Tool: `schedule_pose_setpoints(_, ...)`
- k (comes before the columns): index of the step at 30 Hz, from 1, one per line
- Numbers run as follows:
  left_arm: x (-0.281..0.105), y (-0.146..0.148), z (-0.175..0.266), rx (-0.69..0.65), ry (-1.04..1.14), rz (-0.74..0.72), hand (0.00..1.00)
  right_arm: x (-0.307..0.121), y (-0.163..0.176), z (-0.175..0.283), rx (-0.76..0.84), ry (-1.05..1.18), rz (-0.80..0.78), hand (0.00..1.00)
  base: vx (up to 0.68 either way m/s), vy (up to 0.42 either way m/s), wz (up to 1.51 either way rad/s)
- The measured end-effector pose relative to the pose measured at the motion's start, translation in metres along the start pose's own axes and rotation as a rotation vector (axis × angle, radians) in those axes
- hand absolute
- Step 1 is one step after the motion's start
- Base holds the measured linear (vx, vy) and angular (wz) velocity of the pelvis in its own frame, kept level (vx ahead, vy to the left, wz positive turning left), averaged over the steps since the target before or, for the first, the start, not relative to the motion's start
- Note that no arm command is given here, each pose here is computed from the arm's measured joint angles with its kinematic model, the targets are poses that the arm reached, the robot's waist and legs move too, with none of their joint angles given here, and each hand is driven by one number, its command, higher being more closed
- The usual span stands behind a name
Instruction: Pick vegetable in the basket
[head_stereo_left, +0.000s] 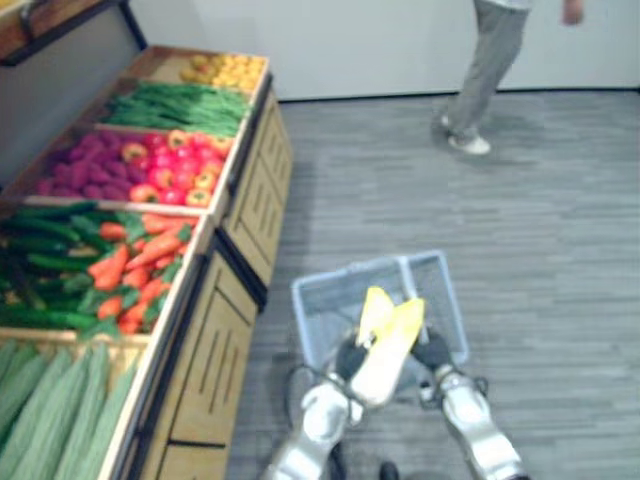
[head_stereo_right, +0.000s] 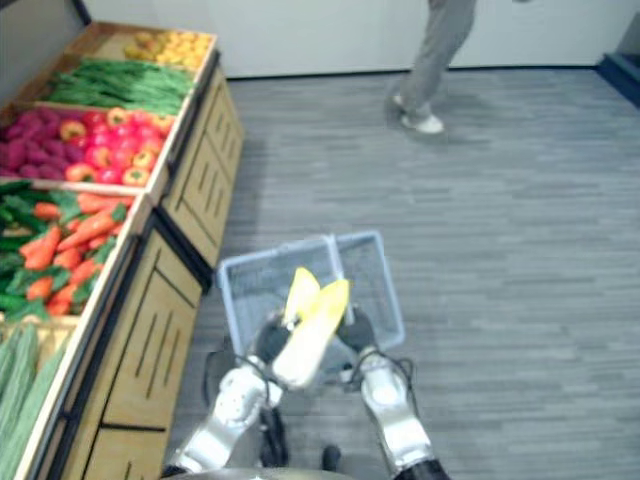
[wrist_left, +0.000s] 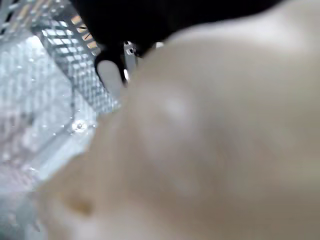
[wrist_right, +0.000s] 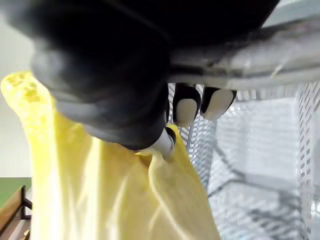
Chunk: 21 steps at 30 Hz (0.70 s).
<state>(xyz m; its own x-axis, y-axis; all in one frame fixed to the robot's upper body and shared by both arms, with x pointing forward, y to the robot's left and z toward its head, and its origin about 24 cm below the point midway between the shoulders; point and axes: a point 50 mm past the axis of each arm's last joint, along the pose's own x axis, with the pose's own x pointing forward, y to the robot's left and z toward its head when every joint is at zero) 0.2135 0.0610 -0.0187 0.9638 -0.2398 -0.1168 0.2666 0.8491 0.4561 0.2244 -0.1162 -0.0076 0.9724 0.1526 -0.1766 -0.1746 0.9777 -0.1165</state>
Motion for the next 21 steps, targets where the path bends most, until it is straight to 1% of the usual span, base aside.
schedule_pose_setpoints(1,0.001,-0.001,0.001,0.004,-0.003,-0.002,1.0,-0.001,0.0,0.002,0.002,-0.009,-0.001,1.0,0.54,0.266,-0.24)
schedule_pose_setpoints(2,0.004,-0.003,-0.001,0.013,0.003,-0.009,0.0,-0.002,0.001,0.004,0.007,-0.018,0.0,1.0,0.41,0.204,-0.13)
schedule_pose_setpoints(4,0.008,-0.002,-0.006,0.037,0.023,-0.011,0.0,-0.003,0.003,0.008,0.016,-0.035,0.005,1.0,0.44,0.209,-0.14)
schedule_pose_setpoints(5,0.009,-0.001,-0.015,0.073,0.059,-0.025,0.0,-0.004,0.007,0.007,0.04,-0.031,0.021,1.0,0.37,0.147,-0.07)
schedule_pose_setpoints(6,0.007,0.0,-0.028,0.114,0.117,-0.045,0.0,-0.006,0.012,0.005,0.062,-0.02,0.045,1.0,0.35,0.133,0.04)
schedule_pose_setpoints(9,0.012,0.01,-0.042,0.191,0.174,-0.036,0.0,-0.023,0.03,0.008,0.136,-0.032,0.146,1.0,0.3,0.042,0.29)
schedule_pose_setpoints(10,0.016,0.013,-0.042,0.207,0.176,-0.031,0.0,-0.025,0.033,0.011,0.152,-0.045,0.168,1.0,0.28,-0.064,0.42)
schedule_pose_setpoints(12,0.028,0.021,-0.045,0.293,0.184,-0.03,0.0,-0.028,0.042,0.02,0.206,-0.088,0.239,1.0,0.31,-0.187,0.4)
schedule_pose_setpoints(15,0.038,0.027,-0.046,0.351,0.199,-0.026,0.0,-0.03,0.045,0.02,0.239,-0.086,0.277,1.0,0.27,-0.238,0.33)
schedule_pose_setpoints(16,0.038,0.029,-0.051,0.381,0.22,-0.019,0.0,-0.037,0.047,0.016,0.277,-0.065,0.277,1.0,0.34,-0.327,0.35)
schedule_pose_setpoints(17,0.034,0.031,-0.06,0.395,0.266,-0.01,0.0,-0.043,0.046,0.009,0.283,-0.039,0.287,1.0,0.35,-0.369,0.3)
schedule_pose_setpoints(19,0.03,0.034,-0.064,0.378,0.287,0.022,0.0,-0.051,0.04,0.005,0.263,-0.021,0.302,1.0,0.36,-0.331,0.04)
schedule_pose_setpoints(21,0.034,0.04,-0.054,0.331,0.263,0.081,0.0,-0.051,0.038,0.004,0.279,-0.02,0.312,1.0,0.33,-0.309,0.22)
